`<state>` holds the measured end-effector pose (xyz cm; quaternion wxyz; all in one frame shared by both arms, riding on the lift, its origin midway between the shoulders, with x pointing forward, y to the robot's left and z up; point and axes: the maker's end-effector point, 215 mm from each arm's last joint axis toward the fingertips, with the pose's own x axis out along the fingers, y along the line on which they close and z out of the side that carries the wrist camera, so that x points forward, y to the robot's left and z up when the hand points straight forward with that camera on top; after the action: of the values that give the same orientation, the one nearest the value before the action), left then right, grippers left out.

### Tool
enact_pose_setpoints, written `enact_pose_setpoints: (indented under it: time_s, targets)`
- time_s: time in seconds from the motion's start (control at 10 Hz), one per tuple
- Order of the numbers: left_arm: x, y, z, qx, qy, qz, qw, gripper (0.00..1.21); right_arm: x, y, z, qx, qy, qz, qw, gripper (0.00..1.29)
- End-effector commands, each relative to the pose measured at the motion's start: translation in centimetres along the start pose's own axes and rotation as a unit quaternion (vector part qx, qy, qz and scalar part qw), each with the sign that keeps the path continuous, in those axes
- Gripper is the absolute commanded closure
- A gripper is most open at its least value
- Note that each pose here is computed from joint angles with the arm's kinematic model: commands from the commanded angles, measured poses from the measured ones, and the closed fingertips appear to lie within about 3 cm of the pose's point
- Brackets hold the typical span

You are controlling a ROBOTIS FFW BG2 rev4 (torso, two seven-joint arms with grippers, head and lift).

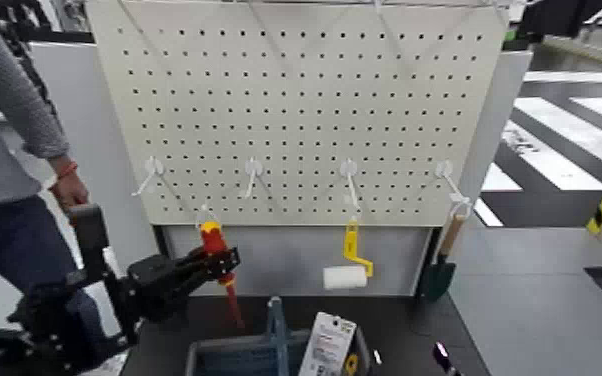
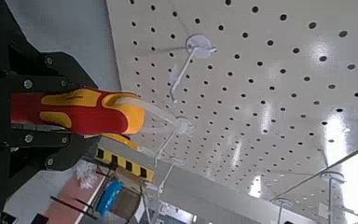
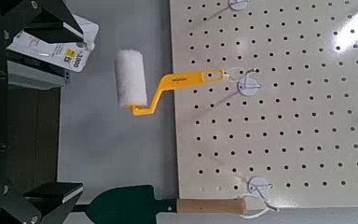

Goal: Put the red screwdriver into the crate.

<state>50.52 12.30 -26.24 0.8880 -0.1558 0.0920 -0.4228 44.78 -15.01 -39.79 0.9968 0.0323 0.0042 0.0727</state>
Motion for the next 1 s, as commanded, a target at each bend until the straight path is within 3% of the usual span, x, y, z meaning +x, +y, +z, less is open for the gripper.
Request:
enact_pose_setpoints:
  time_s: [0.1, 1.0]
  targets:
    - [0.3, -1.0, -3.5, -0.057, 0.003, -0.023, 0.998, 1.19, 0.0, 0.0, 0.1, -0.001, -0.001, 0.001, 1.0, 0.17]
    - [-0.5, -2.5, -14.8, -0.178, 0.074, -0.066, 0.979, 1.19, 0.1, 0.0, 0.1, 0.0, -0.002, 0.002, 1.0, 0.17]
